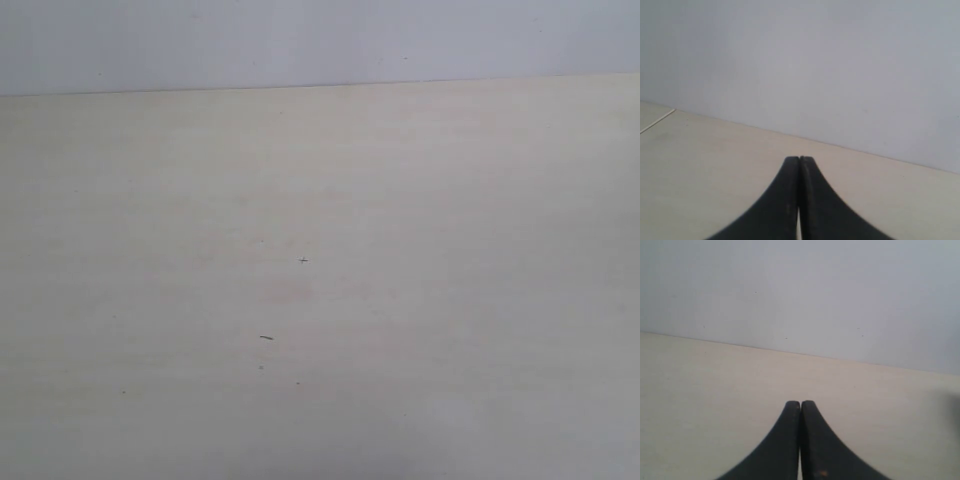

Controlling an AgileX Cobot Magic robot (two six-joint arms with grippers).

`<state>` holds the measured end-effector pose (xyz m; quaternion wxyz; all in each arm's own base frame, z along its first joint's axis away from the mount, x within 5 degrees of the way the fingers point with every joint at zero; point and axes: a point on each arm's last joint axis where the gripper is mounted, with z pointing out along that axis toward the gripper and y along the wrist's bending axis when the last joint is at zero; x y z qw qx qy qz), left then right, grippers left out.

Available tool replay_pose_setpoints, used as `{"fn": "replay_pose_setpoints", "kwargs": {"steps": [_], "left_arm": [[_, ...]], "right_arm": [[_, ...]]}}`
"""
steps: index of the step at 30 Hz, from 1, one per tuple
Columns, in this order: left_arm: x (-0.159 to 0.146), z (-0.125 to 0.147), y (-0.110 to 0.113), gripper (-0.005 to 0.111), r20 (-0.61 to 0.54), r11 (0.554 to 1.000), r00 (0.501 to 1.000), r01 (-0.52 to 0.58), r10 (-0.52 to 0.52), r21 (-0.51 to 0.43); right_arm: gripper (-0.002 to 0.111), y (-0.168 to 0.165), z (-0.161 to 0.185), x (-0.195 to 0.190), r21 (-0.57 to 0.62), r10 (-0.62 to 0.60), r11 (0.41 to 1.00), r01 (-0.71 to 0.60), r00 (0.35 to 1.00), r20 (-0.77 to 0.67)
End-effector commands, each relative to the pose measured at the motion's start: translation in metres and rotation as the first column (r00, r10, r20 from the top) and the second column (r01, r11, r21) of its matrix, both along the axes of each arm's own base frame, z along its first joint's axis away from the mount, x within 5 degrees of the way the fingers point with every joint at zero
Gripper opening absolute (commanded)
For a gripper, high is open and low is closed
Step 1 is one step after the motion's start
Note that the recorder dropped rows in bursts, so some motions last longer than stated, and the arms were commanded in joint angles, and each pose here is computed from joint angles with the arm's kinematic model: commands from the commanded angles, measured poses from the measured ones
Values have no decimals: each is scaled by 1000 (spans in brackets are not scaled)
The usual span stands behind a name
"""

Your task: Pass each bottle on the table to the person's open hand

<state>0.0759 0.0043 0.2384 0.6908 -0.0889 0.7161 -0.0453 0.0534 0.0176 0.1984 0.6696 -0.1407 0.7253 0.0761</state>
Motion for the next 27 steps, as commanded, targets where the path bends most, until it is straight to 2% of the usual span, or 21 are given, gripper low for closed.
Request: {"fn": "replay_pose_setpoints", "kwargs": {"steps": [1, 7, 18, 27], "left_arm": [[-5, -9, 1, 0, 58, 1000, 998, -21, 21, -3], [-17, -22, 1, 0, 148, 1000, 989, -29, 28, 4], [-17, -41, -5, 0, -60, 999, 997, 43, -43, -3], [-21, -59, -11, 0, -257, 994, 960, 107, -111, -28]], "right_arm": [[0, 0, -1, 0, 1, -7, 1000, 7, 1000, 10], [0, 0, -1, 0, 1, -7, 1000, 7, 1000, 10], [0, -1, 1, 0, 7, -10, 1000, 10, 999, 31], [0, -1, 1, 0, 7, -10, 1000, 10, 999, 31]]}}
